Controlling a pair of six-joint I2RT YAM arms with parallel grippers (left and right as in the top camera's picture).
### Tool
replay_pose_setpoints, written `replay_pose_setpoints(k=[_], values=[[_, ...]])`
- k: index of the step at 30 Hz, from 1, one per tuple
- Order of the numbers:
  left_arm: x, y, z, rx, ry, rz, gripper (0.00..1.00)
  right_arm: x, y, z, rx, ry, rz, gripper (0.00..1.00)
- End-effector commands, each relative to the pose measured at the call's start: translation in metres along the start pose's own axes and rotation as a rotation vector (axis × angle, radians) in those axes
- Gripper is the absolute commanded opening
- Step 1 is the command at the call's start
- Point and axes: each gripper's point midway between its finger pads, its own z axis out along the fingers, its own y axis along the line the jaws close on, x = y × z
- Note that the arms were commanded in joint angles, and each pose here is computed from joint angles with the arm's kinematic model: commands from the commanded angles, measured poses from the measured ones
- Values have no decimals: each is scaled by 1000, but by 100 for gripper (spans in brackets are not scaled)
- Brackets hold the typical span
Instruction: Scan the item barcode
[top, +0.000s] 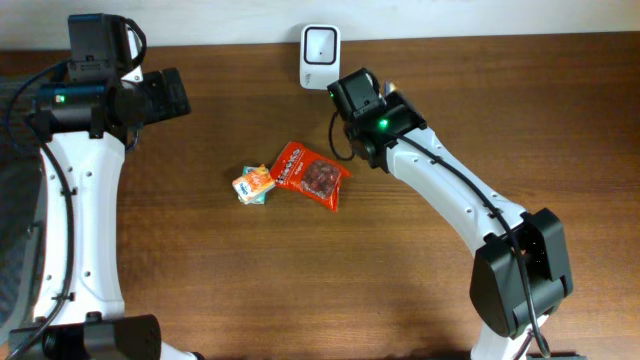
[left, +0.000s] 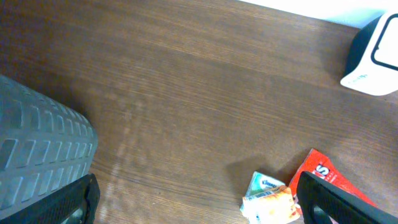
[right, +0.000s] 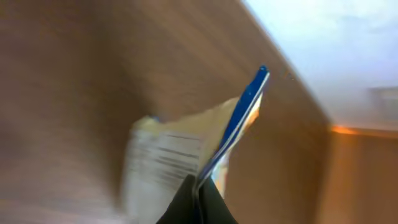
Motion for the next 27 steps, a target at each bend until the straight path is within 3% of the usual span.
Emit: replay_pose_setpoints(k=[1, 5, 7, 8, 10, 15, 18, 25, 27], values=[[1, 1, 2, 1, 6, 4, 99, -21, 36, -27, -280, -107, 86, 4], [1, 1, 2, 1, 6, 4, 99, -20, 67, -40, -470, -113, 73, 5], [1, 1, 2, 1, 6, 4, 99, -19, 78, -46, -541, -111, 78, 14], [1, 1, 2, 1, 6, 4, 99, -20, 86, -52, -603, -118, 77, 25], [1, 1, 2, 1, 6, 4, 99, -25, 84, -61, -646, -108, 175, 60], [1, 1, 2, 1, 6, 4, 99, -27, 32, -59, -619, 1, 576, 90], [1, 1, 2, 1, 6, 4, 99, -9, 13, -44, -610, 123, 820, 98], [1, 1, 2, 1, 6, 4, 99, 34, 33, 14, -521, 352, 1163, 99], [1, 1, 2, 1, 6, 4, 99, 44, 44, 25, -493, 421, 1267, 93]])
